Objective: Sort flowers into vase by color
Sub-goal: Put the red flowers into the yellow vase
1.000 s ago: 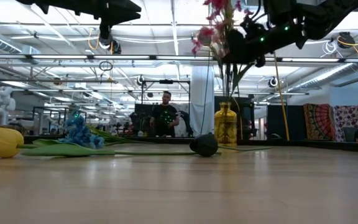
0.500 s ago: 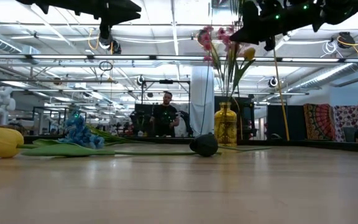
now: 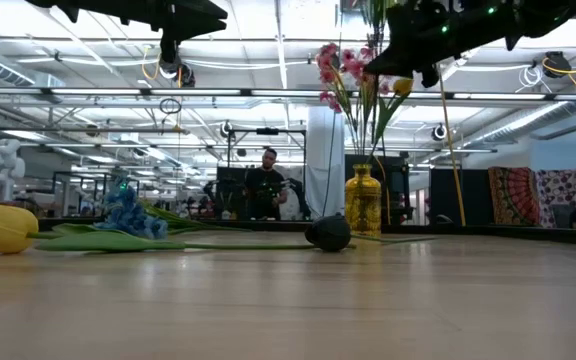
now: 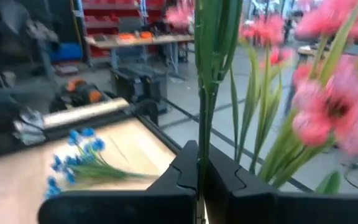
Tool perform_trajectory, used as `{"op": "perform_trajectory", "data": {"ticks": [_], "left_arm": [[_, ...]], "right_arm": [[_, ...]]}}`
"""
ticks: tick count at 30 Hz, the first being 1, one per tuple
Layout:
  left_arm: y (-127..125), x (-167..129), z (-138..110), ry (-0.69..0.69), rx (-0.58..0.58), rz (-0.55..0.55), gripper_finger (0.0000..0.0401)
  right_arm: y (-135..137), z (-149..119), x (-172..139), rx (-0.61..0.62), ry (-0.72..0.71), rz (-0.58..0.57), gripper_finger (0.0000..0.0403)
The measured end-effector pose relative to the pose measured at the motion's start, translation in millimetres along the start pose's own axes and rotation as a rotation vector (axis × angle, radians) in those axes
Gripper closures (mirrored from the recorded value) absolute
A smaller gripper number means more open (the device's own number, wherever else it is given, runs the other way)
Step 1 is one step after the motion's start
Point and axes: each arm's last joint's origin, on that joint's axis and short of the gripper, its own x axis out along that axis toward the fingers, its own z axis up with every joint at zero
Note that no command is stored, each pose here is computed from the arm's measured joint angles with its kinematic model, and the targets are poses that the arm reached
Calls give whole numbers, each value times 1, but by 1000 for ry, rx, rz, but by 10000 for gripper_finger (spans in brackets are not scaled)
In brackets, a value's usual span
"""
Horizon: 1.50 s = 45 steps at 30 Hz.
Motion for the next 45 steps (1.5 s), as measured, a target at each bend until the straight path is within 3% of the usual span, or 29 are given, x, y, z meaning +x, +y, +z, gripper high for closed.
{"op": "perform_trajectory", "data": {"ticks": [9,22,45], "left_arm": [[0,0,0,2,0,-4,313],[-1,0,-1,10,-21,-21,313],[-1,0,-1,11,-23,-21,313]], "right_arm": [[6,-17,26,-67,10,-28,403],[2,-21,32,-120,17,-95,403],[10,-77,66,-131,233,-97,403]]}}
